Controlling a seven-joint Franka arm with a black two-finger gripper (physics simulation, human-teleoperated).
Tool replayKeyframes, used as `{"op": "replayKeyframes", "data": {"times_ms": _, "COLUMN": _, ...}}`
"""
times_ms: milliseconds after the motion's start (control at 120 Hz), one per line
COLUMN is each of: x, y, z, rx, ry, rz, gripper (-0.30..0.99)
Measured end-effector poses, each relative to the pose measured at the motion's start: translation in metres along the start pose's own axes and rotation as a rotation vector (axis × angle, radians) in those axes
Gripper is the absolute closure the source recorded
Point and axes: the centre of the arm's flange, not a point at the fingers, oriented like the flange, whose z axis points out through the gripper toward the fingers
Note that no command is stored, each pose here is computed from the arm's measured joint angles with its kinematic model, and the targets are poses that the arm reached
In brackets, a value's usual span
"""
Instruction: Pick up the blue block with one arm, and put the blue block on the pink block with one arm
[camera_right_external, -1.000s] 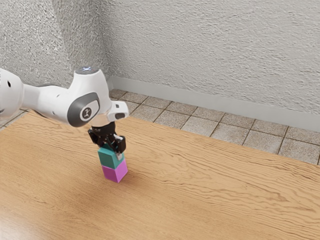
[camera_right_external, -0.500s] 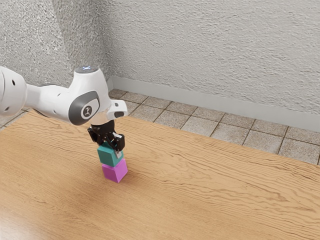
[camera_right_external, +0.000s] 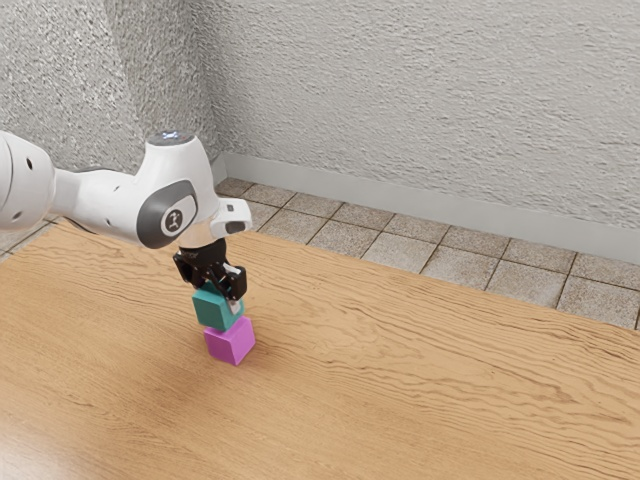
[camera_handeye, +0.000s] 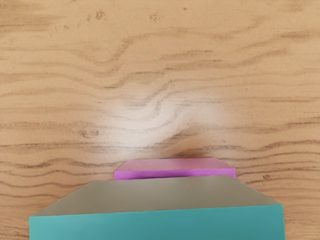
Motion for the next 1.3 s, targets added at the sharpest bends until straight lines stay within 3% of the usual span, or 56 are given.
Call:
{"op": "replayKeyframes", "data": {"times_ms": 817, "x": 0.0017, "y": 0.0002, "z": 0.0015, "rx": -0.014, "ry": 0.008, "rz": -0.005, "gripper": 0.3}}
{"op": "replayKeyframes", "data": {"times_ms": 1075, "x": 0.0012, "y": 0.0009, "z": 0.0021, "rx": -0.033, "ry": 0.008, "rz": -0.014, "gripper": 0.11}}
{"op": "replayKeyframes", "data": {"times_ms": 1300, "x": 0.0012, "y": 0.0008, "z": 0.0007, "rx": -0.037, "ry": 0.01, "rz": -0.013, "gripper": 0.04}}
